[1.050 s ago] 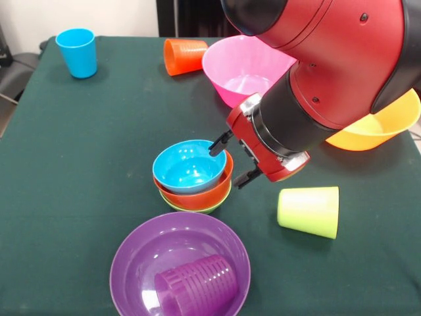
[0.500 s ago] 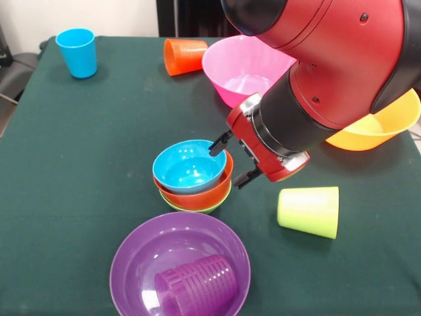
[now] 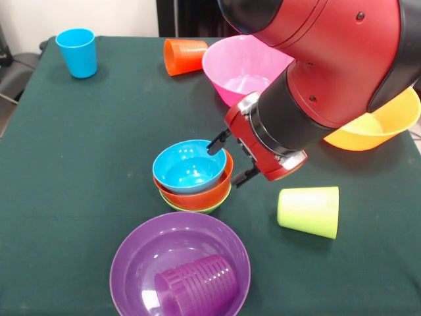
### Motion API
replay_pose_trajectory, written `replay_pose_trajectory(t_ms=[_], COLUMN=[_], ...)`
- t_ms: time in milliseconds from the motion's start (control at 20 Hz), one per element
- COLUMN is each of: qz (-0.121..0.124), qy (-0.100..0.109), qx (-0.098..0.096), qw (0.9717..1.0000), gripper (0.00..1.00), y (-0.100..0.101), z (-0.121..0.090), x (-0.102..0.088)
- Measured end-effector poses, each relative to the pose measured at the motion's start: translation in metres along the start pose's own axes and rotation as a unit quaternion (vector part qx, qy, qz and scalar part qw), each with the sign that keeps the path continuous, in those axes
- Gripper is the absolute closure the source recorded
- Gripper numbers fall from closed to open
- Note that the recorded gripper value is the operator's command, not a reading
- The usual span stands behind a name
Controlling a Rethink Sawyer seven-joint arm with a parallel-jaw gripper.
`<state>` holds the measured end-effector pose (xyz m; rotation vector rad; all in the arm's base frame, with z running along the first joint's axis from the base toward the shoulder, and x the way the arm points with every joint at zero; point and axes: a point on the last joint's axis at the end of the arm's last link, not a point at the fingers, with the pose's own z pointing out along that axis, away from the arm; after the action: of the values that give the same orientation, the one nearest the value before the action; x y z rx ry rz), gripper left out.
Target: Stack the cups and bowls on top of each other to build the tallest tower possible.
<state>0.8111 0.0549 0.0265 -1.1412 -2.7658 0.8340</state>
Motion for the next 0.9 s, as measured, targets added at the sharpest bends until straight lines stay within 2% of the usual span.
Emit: replay_pose_trajectory(t_ms=[150, 550, 900], qz=[0.001, 0.006, 0.006], qy=[-0.005, -0.036, -0.034], qx=[-0.005, -0.037, -0.034], qw=[1.0, 0.9987, 0.9988], gripper=[0.0, 0.0, 0.0], y=[0.0, 0.0, -0.003], z=[0.002, 0.01, 0.02], x=[-0.002, -0.012, -0.01])
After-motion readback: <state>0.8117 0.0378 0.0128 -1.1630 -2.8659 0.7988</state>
